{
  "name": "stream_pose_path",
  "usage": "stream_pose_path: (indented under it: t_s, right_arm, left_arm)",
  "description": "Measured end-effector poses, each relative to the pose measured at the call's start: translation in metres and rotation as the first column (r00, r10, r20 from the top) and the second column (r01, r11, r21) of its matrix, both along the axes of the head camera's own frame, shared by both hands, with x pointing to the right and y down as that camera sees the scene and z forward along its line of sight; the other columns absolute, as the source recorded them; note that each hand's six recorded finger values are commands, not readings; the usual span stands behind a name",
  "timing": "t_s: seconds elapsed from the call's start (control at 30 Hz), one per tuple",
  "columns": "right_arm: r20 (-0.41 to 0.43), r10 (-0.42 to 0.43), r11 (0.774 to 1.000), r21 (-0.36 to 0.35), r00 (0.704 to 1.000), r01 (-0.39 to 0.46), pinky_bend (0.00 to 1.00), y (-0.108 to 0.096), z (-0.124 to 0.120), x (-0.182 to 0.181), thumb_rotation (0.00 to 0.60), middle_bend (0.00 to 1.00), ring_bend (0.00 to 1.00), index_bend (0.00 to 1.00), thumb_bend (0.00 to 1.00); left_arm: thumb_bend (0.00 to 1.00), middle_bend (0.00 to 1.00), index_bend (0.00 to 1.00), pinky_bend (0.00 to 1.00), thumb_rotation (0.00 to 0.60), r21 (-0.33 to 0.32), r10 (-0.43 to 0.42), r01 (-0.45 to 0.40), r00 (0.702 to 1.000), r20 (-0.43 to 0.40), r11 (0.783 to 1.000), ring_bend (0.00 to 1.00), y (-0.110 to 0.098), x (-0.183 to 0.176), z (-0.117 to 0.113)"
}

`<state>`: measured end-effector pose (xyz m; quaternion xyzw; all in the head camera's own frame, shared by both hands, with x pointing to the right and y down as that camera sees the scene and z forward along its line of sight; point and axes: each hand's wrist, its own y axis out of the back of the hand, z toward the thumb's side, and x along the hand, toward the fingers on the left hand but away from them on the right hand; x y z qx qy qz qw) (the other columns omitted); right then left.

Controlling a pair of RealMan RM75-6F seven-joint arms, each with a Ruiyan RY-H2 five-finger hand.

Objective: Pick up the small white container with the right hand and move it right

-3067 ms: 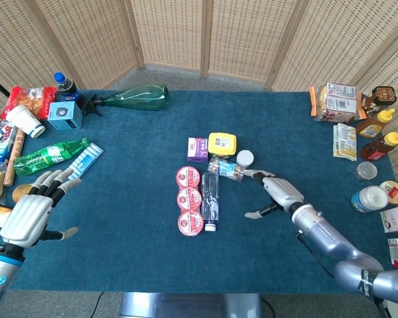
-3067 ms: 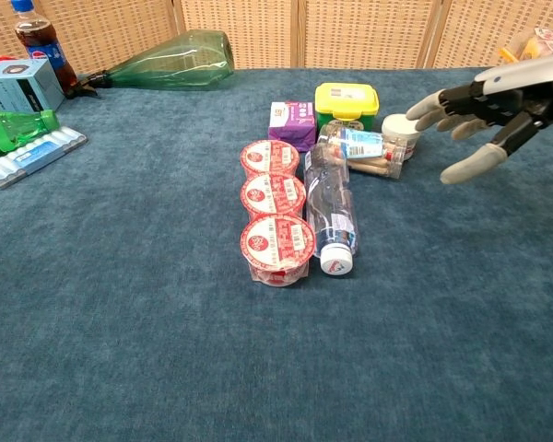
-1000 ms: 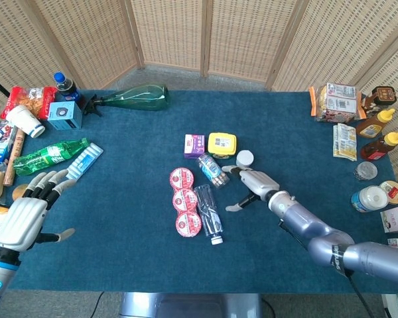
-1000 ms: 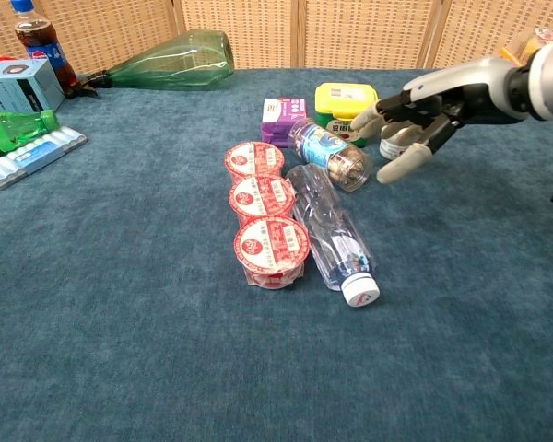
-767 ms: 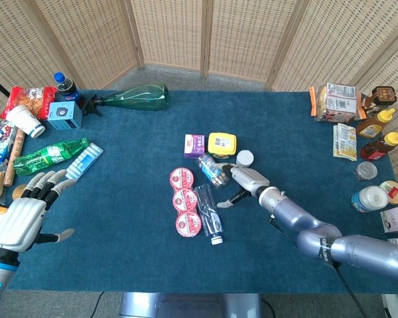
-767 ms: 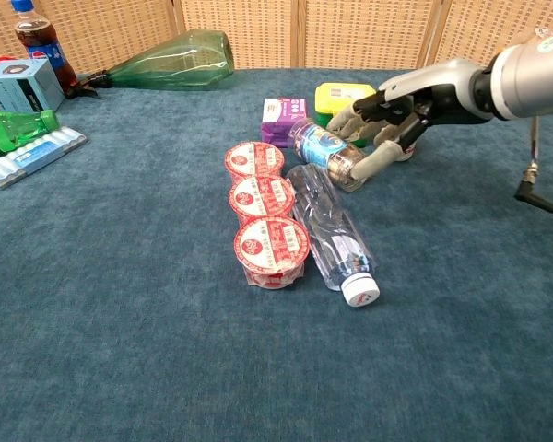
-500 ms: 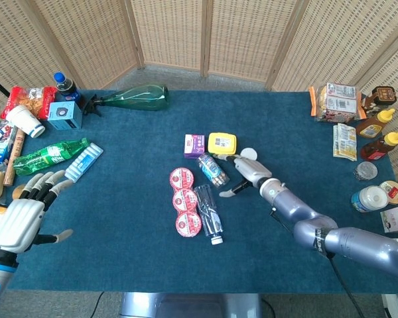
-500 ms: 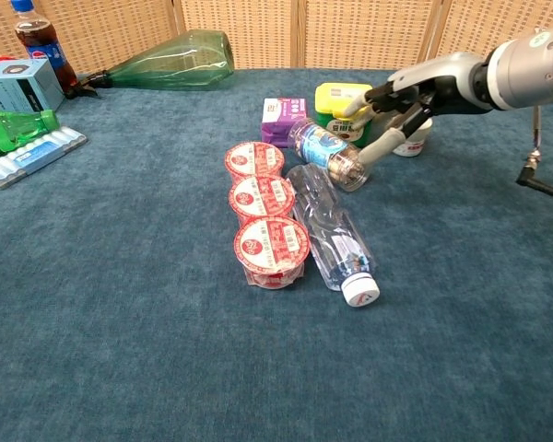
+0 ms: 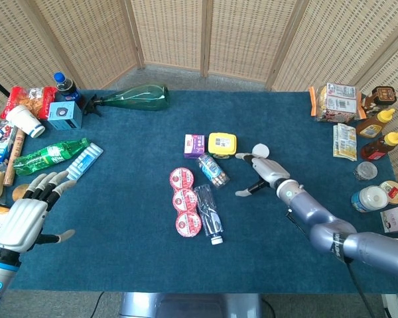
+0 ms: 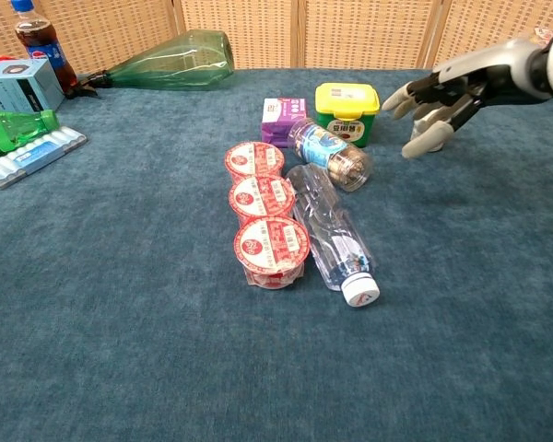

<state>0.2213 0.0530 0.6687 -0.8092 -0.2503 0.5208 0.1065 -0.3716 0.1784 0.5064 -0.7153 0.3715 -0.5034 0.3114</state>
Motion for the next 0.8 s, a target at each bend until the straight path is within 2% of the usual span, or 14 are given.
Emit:
stream_pose_path:
  t_s: [0.13,0.33,0.53,0.8]
  right_arm:
    - [-0.008,0.013,0.999,0.049,1.000,-0.012,0.00,-0.003,-0.015,0.011,0.490,0.00,0.00,0.00,0.00]
    - [-0.028,0.022,0.991,0.133,0.999,-0.018,0.00,-0.013,-0.021,0.018,0.491,0.00,0.00,0.00,0.00]
    - [-0.076,-0.005,0.973,0.228,0.997,0.023,0.00,-0.023,-0.016,0.017,0.492,0.00,0.00,0.00,0.00]
    - [-0.158,-0.043,0.954,0.286,0.986,0.088,0.00,-0.037,0.003,0.015,0.493,0.00,0.00,0.00,0.00]
  left_arm:
    - [0.10,0.00,0.15,0.00,0.600,0.002,0.001,-0.001,1.000,-0.006,1.000,0.00,0.001,0.000,0.000]
    - [0.10,0.00,0.15,0.00,0.600,0.006,-0.001,0.001,1.000,-0.008,1.000,0.00,0.004,-0.001,-0.001]
    - [0.10,0.00,0.15,0.00,0.600,0.010,-0.001,0.001,1.000,-0.007,1.000,0.00,0.008,-0.002,-0.004]
    - [0.10,0.00,0.15,0.00,0.600,0.015,-0.003,0.003,1.000,0.000,1.000,0.00,0.010,-0.003,-0.007]
